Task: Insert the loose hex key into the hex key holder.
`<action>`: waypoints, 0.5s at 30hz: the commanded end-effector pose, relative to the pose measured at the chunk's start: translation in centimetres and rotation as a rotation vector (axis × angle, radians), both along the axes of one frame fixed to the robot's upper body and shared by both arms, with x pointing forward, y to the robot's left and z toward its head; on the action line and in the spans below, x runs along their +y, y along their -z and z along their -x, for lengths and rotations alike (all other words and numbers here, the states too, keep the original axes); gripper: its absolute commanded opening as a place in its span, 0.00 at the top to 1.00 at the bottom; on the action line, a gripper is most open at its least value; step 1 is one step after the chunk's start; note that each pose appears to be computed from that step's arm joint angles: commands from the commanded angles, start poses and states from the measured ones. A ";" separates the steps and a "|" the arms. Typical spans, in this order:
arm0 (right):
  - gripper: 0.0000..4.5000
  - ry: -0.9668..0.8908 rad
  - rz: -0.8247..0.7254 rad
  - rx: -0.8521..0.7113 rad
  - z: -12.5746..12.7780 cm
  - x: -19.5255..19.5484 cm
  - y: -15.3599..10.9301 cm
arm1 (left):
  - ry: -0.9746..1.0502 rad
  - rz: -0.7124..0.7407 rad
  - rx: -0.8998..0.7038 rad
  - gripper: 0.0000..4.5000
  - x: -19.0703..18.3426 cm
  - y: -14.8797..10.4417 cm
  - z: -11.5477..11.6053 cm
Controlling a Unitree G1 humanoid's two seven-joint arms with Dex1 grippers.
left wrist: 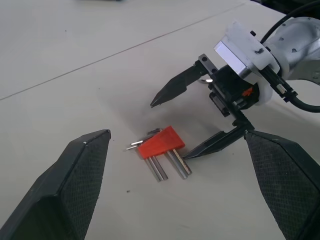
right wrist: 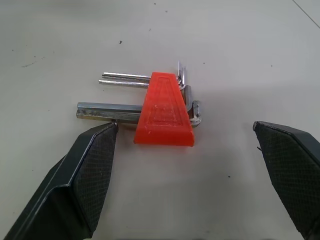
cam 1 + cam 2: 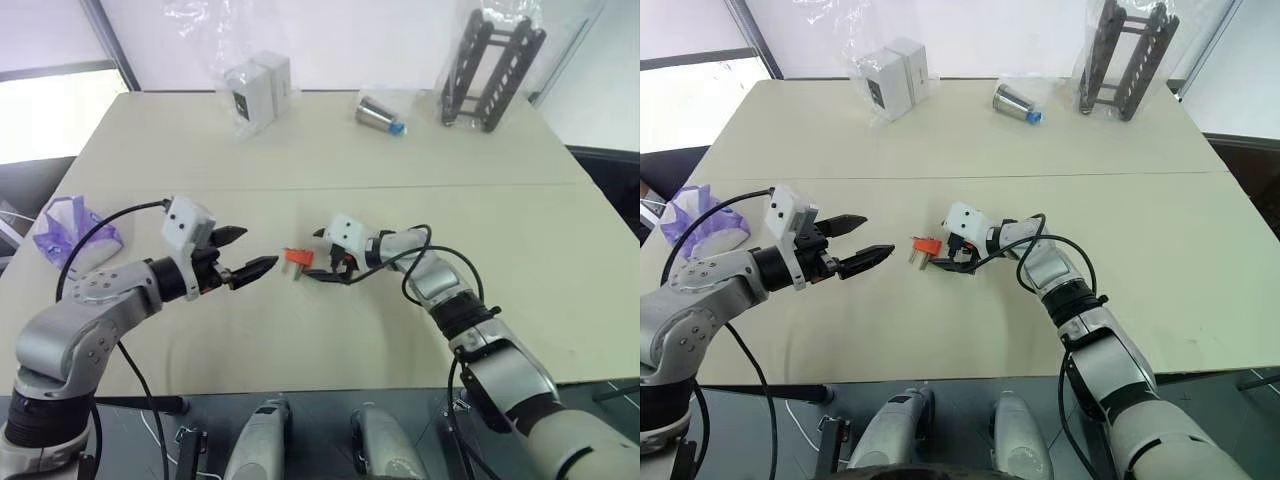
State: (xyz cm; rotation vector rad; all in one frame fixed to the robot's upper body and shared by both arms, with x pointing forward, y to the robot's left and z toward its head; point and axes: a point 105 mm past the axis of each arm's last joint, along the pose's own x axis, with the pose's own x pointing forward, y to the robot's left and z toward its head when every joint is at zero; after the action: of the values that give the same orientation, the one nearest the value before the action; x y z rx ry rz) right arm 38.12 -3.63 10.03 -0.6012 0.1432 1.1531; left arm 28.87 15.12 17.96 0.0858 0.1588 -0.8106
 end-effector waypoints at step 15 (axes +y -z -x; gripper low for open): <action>0.77 0.068 0.055 0.049 -0.2 -1.5 2.3 | 0.014 -0.025 -0.054 0.00 -0.3 -1.1 -0.2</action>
State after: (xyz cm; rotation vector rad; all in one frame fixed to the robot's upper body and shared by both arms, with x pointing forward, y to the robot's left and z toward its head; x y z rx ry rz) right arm 38.14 -3.80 9.50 -0.5932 0.1602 1.1504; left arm 29.11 14.91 18.39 0.1072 0.1446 -0.8123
